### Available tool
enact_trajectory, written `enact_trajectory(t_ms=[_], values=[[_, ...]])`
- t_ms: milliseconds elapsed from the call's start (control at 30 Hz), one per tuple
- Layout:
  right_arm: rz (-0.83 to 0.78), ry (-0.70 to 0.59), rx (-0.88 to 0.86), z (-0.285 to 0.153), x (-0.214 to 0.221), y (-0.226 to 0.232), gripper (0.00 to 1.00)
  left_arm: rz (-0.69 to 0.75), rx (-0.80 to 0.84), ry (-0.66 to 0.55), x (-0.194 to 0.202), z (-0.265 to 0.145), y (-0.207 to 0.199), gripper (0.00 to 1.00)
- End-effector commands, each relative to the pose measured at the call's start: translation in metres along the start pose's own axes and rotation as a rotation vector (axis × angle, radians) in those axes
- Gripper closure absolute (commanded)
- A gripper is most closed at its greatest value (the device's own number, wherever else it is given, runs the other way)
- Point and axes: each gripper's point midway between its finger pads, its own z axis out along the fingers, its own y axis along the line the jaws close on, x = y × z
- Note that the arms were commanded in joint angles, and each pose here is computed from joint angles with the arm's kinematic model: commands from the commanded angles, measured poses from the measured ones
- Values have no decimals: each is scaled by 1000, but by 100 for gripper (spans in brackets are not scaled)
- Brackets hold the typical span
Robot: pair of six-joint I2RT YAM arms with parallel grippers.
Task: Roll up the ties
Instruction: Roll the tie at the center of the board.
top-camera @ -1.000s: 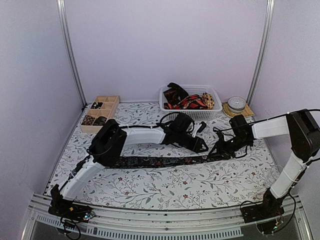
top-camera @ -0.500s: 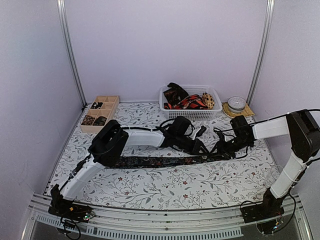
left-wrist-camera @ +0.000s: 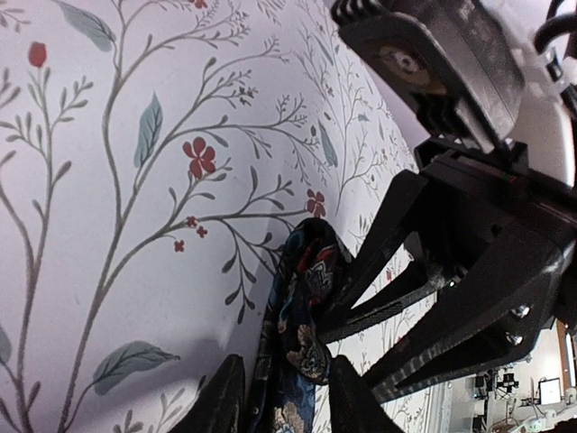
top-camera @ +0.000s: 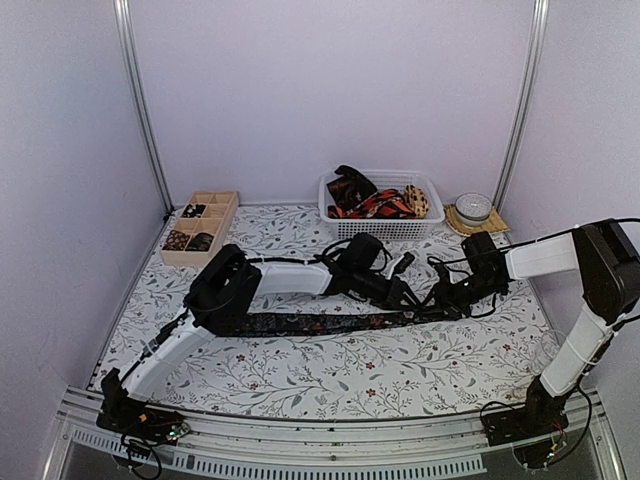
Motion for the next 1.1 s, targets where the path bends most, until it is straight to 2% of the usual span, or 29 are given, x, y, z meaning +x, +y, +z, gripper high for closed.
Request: enact_trajectory(t_ms=[0, 567, 700, 833, 1067], values=[[50, 48, 47, 10, 14, -22, 65, -31, -27, 41, 16, 9, 20, 69], [31, 35, 16, 4, 12, -13, 69, -128, -148, 147, 56, 20, 58, 75], [8, 13, -19, -4, 5, 0, 67, -171, -193, 177, 70, 19, 73, 77], [-32, -33, -59, -19, -6, 21, 65, -194, -227, 197, 79, 18, 82, 85], [-94, -104, -127, -45, -23, 56, 64, -203, -270, 209, 85, 15, 93, 86]])
